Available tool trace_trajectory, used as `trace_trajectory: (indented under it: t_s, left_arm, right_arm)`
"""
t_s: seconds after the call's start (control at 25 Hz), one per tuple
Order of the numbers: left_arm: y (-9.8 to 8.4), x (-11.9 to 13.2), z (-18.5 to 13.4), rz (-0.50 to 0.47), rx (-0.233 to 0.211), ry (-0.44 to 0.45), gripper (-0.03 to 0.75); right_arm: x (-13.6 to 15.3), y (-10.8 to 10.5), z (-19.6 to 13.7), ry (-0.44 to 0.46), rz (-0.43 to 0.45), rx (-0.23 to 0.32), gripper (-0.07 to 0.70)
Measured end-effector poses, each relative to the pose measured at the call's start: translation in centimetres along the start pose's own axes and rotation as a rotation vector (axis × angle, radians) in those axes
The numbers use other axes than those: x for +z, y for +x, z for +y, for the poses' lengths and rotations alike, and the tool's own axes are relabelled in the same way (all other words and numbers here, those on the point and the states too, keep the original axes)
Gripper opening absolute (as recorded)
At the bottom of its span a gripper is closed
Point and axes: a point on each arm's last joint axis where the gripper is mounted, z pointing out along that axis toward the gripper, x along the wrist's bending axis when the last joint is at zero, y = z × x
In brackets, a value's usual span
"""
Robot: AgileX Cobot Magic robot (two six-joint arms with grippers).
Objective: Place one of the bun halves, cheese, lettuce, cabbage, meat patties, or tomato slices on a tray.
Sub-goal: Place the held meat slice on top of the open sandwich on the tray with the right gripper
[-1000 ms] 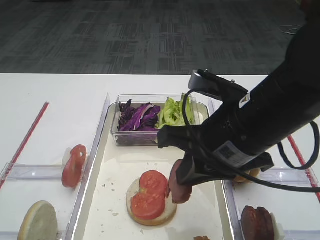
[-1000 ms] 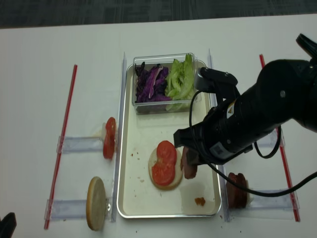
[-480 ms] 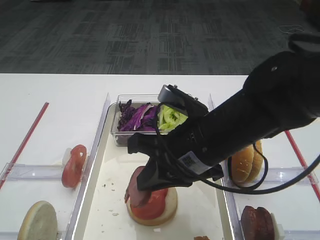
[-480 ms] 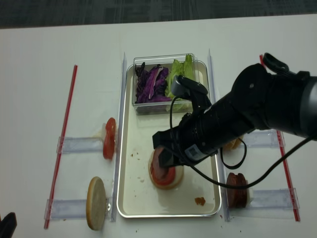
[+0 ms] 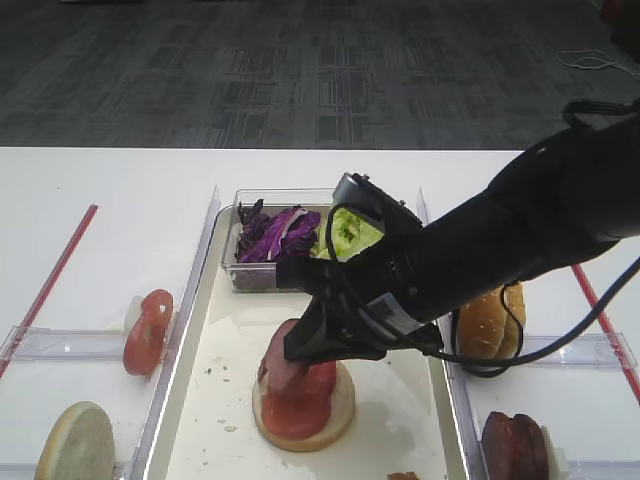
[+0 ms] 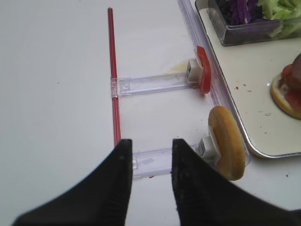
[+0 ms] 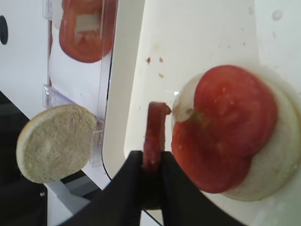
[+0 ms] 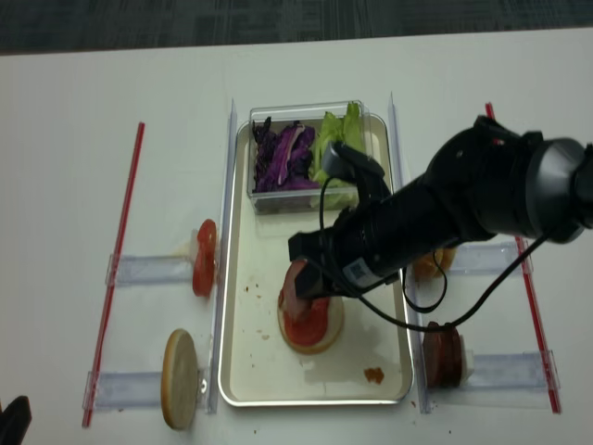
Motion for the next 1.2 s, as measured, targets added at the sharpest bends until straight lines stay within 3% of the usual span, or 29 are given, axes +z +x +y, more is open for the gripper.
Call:
trace_trajectory:
  t_s: [0.32,1.2]
  left_arm:
    - [0.0,0.0,0.0,0.0,0.0,0.001,0.197]
    - [0.0,0.0,0.0,0.0,0.0,0.001,0.197]
  right_arm:
    - [1.4,-1.3,0.4,0.046,0.104,0.041,0.113]
    - [2.2,-2.6,0.6,0.036,0.037,0.003,0.112]
